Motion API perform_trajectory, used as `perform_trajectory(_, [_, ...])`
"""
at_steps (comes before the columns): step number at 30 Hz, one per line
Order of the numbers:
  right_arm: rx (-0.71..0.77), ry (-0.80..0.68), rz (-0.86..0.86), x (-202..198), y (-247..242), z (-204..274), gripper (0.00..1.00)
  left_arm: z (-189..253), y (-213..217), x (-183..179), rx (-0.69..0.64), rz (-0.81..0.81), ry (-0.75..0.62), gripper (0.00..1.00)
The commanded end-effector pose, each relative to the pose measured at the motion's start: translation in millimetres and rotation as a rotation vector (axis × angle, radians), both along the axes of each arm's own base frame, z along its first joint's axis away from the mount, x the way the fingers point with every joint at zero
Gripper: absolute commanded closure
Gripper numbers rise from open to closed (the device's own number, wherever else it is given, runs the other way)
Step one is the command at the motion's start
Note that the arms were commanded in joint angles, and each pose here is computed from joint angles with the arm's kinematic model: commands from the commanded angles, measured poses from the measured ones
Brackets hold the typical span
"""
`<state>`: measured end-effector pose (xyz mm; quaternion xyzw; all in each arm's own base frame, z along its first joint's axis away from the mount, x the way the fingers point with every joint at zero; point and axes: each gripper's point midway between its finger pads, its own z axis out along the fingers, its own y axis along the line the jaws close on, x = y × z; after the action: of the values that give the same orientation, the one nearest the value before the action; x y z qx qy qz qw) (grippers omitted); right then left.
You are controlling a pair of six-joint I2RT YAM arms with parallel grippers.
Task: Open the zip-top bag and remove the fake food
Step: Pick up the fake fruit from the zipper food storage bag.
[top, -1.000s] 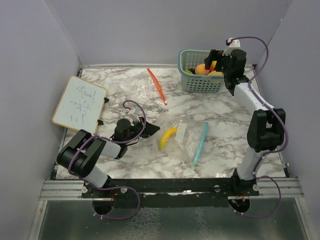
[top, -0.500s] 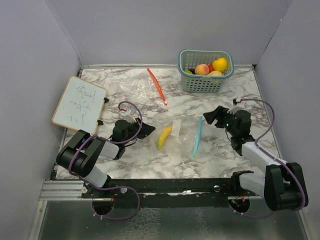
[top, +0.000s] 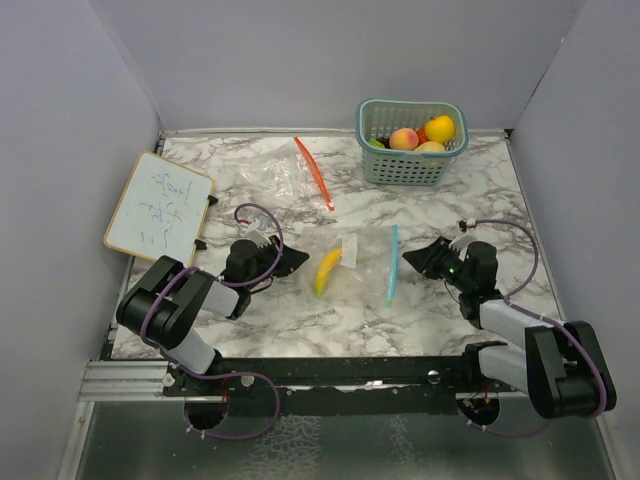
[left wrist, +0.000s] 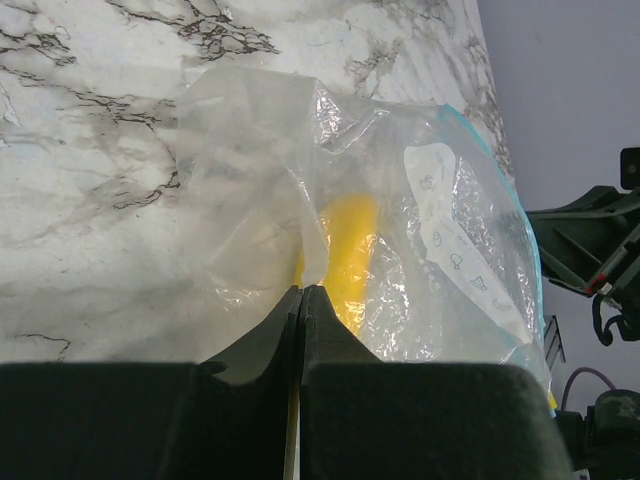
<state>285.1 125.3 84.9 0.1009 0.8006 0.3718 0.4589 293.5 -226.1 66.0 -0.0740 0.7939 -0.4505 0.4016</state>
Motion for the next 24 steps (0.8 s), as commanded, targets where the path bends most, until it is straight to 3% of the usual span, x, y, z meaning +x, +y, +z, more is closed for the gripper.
perform_trajectory(1, [0.064,-0.055,0.061,9.0,13.0,12.7,0.82,6.4,1.2,4.8,-0.025,0.019,-0.028,1.00])
perform_trajectory(7, [0.078,-0.040,0.140,13.0,33.7,8.4,0.94,6.4,0.8,4.0,-0.025,0.013,-0.029,1.00])
perform_trajectory(19, [0.102,0.009,0.320,11.6,120.0,-10.2,0.95,4.2,-13.5,-2.3,-0.065,-0.045,-0.034,1.00])
perform_trajectory(24, [0.172,0.018,0.350,4.4,138.6,-16.2,0.95,30.9,-20.8,-4.8,-0.143,-0.073,-0.078,1.00])
